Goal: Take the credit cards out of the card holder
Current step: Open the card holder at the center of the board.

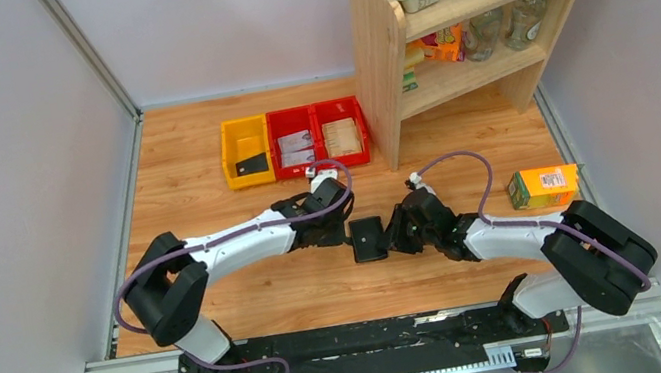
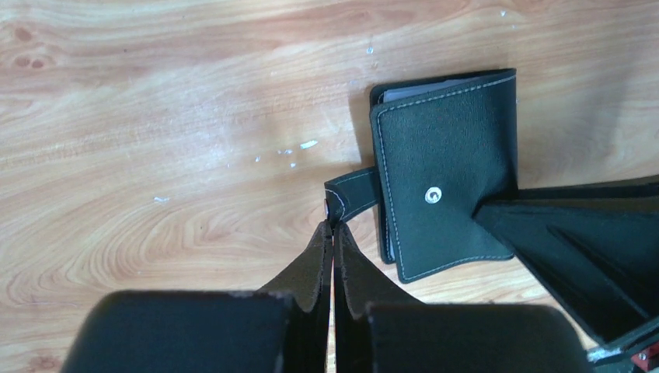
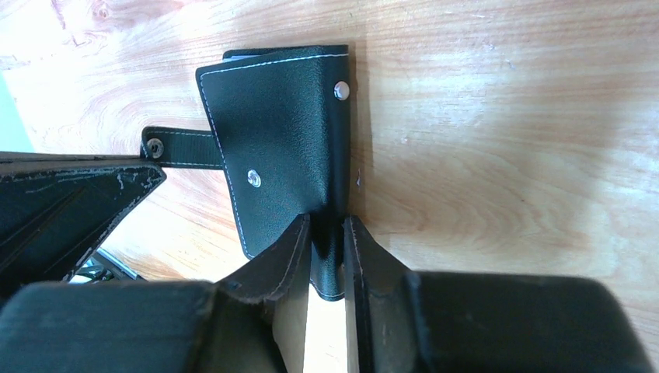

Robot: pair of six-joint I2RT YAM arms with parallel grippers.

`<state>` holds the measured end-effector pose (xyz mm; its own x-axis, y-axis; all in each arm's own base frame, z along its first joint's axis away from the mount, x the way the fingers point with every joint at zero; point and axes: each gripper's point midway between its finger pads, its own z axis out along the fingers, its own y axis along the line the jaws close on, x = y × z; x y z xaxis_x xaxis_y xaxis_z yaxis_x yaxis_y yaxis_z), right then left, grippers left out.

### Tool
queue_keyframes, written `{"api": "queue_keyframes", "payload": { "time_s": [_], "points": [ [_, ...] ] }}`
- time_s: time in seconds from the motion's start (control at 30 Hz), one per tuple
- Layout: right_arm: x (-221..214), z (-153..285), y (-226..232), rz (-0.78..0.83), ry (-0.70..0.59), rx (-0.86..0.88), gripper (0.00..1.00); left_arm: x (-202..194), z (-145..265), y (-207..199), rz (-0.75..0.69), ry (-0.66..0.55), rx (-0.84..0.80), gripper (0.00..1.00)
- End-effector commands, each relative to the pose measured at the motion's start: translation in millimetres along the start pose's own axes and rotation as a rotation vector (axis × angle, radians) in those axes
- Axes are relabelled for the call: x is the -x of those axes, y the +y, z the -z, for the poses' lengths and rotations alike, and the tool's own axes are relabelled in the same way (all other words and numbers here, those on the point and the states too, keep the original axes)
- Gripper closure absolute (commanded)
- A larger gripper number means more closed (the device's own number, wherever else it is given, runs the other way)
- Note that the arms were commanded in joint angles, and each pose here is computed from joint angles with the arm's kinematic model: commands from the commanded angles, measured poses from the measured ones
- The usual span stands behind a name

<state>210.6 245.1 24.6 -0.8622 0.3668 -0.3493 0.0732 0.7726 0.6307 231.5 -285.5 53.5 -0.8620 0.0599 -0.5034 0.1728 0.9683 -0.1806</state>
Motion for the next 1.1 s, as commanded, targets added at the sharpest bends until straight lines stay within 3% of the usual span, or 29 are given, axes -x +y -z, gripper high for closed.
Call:
{"api": "queue_keyframes", "payload": {
  "time_s": [0.0,0.13,0.33,0.43,0.73,1.07],
  "points": [
    [-6,-3,-29,0.010,0.002,-0.105,0.79,21,18,-6,0.041,-0.090,-0.074,1.00],
    [-7,-4,-28,0.008,0.012,-0.104,0.73,19,19,10,0.032,-0.090,-0.016,1.00],
    [0,1,-17,0.052,0.001,-0.091,0.47,-11,2,13,0.100,-0.021,-0.045,1.00],
    [4,9,-1,0.138,0.015,-0.085,0.32,-20,-1,14,0.148,-0.014,-0.068,1.00],
    [14,19,41,0.494,-0.039,-0.266,0.03,-46,-1,31,0.321,-0.037,-0.098,1.00],
    [1,-10,49,0.626,0.007,-0.372,0.00,-69,-3,50,0.487,-0.071,-0.137,1.00]
  ]
}}
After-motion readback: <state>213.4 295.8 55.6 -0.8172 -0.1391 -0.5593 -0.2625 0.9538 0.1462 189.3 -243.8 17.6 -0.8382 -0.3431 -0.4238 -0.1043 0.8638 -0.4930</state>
